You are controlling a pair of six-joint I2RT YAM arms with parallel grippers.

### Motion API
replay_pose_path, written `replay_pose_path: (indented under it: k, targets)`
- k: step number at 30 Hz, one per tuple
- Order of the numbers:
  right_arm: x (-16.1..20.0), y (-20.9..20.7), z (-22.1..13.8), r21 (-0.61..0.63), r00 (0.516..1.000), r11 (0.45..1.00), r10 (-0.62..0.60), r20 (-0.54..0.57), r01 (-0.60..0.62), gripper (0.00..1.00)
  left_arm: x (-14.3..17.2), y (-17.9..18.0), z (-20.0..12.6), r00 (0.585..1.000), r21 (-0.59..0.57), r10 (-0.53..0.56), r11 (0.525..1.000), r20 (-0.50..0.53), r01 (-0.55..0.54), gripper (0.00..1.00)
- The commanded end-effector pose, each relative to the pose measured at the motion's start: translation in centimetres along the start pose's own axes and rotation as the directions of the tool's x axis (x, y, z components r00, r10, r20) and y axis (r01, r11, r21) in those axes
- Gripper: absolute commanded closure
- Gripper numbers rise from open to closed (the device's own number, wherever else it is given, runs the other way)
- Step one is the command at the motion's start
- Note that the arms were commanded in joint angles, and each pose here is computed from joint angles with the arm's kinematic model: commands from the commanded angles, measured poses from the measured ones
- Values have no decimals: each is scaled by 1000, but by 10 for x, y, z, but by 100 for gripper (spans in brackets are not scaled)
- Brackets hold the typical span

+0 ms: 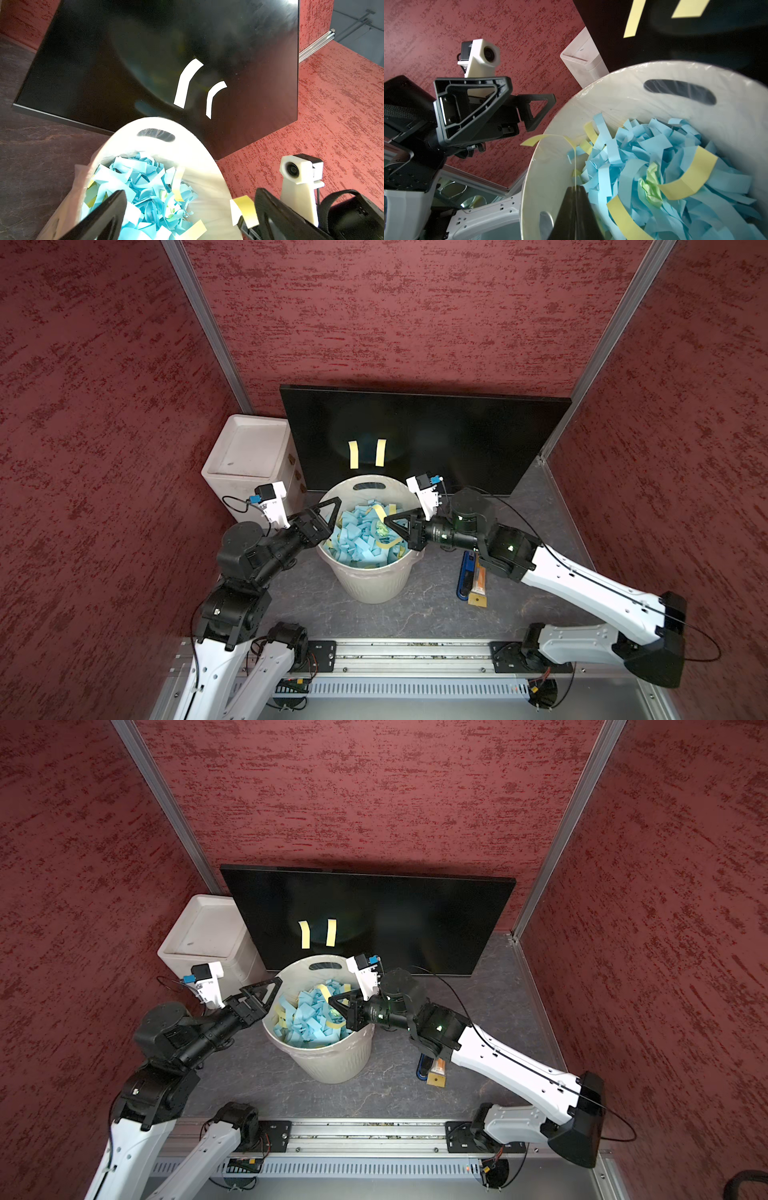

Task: Remove the sticky note from the monitor
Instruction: Place the sticky note in the trash bin.

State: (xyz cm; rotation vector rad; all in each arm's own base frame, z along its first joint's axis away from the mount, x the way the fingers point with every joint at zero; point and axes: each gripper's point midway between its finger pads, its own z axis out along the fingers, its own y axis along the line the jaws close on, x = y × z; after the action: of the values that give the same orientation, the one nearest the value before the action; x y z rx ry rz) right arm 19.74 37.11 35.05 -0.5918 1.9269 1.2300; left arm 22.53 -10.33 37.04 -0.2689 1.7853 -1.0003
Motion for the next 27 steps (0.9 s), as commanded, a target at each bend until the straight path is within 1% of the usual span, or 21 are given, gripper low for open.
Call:
replay_pose_path:
  k: [1, 5, 12, 21, 27]
  targets:
    - [-5, 2, -2, 55, 996, 994, -93, 8, 92, 85, -7, -8, 0, 1000, 27, 4, 1000, 14, -5, 0]
    - [1, 4, 1, 65, 992, 990, -122, -14, 123, 79, -10, -11, 2, 1000, 30, 7, 1000, 15, -7, 0]
    - [2, 4, -1, 84, 991, 987, -134, -15, 135, 72, -18, -19, 6, 1000, 41, 17, 999, 18, -18, 0]
    - [1, 0, -11, 105, 990, 985, -138, 2, 137, 66, -30, -37, 20, 998, 71, 53, 996, -28, -51, 0]
    - [0, -2, -19, 121, 991, 984, -130, 23, 127, 62, -33, -42, 40, 994, 84, 64, 995, -84, -57, 0]
